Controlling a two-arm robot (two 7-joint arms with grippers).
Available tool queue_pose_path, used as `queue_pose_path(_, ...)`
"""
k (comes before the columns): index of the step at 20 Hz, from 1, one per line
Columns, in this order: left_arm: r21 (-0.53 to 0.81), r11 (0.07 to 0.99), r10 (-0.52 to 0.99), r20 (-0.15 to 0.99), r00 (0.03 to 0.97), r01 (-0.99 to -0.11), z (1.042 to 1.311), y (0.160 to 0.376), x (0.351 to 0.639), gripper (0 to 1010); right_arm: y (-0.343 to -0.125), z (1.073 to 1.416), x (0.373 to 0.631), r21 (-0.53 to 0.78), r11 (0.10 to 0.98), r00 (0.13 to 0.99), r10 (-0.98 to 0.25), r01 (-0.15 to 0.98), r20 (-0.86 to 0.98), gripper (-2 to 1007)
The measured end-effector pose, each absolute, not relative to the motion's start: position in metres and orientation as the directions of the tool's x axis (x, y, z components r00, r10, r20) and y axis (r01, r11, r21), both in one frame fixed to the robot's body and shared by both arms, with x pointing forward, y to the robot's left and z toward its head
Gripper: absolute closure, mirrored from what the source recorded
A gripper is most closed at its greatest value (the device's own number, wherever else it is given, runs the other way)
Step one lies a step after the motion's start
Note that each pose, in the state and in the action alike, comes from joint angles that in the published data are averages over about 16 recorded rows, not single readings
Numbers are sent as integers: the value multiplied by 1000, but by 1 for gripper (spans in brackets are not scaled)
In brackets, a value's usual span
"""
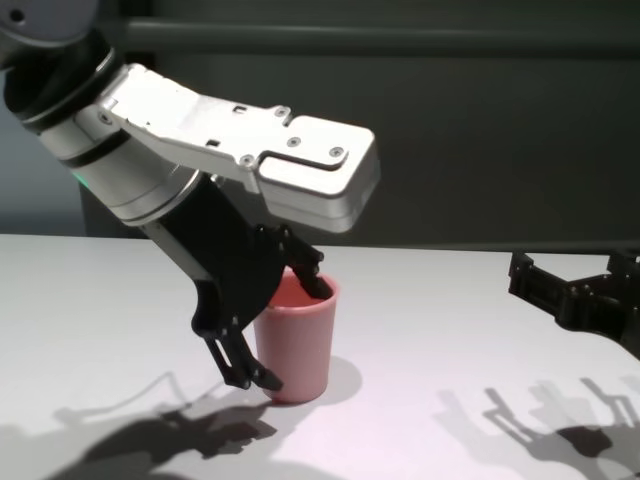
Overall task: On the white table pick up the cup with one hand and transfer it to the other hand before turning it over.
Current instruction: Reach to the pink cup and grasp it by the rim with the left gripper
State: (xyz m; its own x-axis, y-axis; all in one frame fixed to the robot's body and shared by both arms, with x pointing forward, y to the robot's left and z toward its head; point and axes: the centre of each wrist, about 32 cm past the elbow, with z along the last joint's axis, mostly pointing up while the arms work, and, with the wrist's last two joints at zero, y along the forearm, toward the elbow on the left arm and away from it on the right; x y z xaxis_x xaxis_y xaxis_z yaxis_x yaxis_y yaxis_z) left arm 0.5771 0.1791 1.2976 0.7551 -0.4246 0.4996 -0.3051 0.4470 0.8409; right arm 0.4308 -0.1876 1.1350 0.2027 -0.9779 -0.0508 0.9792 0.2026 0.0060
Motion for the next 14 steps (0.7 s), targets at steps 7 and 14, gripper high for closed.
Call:
queue_pose_path(7,854,420,-435,485,758,-306,1299,177,581,7,-188,1135,431,6,203,203,-978,979,-51,3)
queue_pose_path(14,866,396,-444,473,761,-307,1300,177,585,8,-188,1135,431,6,203,203,-978,979,-51,3)
